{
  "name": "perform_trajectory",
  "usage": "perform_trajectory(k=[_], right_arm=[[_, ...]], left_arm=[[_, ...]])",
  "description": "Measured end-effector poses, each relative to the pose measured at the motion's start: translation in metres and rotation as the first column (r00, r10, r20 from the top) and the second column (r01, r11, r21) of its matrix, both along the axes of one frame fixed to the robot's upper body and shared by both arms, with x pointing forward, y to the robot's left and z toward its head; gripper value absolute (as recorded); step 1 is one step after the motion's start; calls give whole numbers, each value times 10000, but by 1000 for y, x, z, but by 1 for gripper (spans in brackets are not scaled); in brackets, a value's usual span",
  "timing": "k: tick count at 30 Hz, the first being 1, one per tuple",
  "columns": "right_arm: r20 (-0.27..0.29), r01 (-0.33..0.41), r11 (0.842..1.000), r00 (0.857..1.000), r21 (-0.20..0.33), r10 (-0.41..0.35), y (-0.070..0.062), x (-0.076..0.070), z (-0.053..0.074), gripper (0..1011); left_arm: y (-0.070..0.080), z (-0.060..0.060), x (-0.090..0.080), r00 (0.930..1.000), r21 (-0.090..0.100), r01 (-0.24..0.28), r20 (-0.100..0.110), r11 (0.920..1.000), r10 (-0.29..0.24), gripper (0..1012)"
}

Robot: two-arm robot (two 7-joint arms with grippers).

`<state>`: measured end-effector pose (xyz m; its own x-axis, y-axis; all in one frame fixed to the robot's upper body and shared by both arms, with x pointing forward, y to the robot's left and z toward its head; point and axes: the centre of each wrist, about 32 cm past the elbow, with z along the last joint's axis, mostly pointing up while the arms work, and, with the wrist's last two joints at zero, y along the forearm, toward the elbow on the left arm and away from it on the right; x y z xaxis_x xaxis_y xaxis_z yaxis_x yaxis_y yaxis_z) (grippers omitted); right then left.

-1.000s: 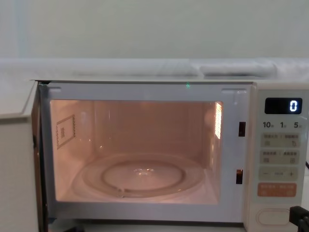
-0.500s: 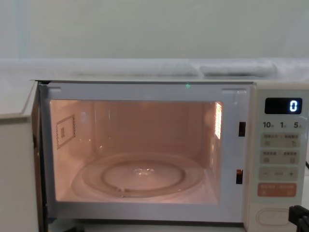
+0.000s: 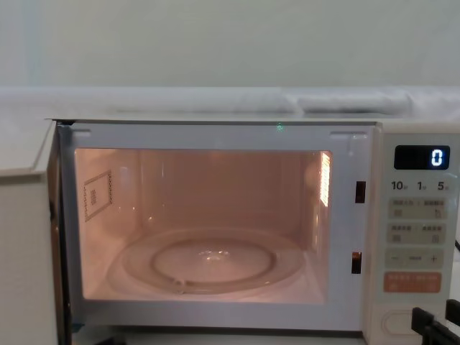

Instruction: Press the button to open the microwave door with one hand; close the microwave door with the other hand.

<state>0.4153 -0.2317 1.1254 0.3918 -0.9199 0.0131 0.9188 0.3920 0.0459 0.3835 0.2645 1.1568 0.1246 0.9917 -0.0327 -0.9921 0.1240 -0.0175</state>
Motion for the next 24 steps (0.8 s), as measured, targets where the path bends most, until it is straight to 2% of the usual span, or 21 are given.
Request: perform_trajectory(k=[2,5,8,11,12,13,17,19,24], right_arm=[[0,2,10000,10000,1,-2,0,0,0,512],[1,4,10000,10000,2,-4,0,0,0,568],[0,9,10000,10000,3,-9,0,0,0,716],[0,13,10000,10000,3,-13,0,0,0,770],[2,13,10000,10000,2,-13,0,0,0,823],[1,14,10000,10000,3,-14,0,0,0,823],[1,13,10000,10000,3,-13,0,0,0,961],[1,13,10000,10000,3,-13,0,0,0,1002],[1,13,10000,10000,3,-13,0,0,0,1002]], left_arm=[[0,0,0,10000,-1,0,-1,10000,0,1001],[0,0,0,10000,0,-1,0,10000,1,1001],[0,0,0,10000,0,0,0,10000,0,1001],[0,0,0,10000,-1,0,0,10000,0,1001],[0,0,0,10000,1,0,0,10000,0,1001],[0,0,0,10000,1,0,0,10000,0,1001],[0,0,0,10000,0,0,0,10000,0,1001],[0,0,0,10000,0,-1,0,10000,1,1001],[0,0,0,10000,0,0,0,10000,0,1001]])
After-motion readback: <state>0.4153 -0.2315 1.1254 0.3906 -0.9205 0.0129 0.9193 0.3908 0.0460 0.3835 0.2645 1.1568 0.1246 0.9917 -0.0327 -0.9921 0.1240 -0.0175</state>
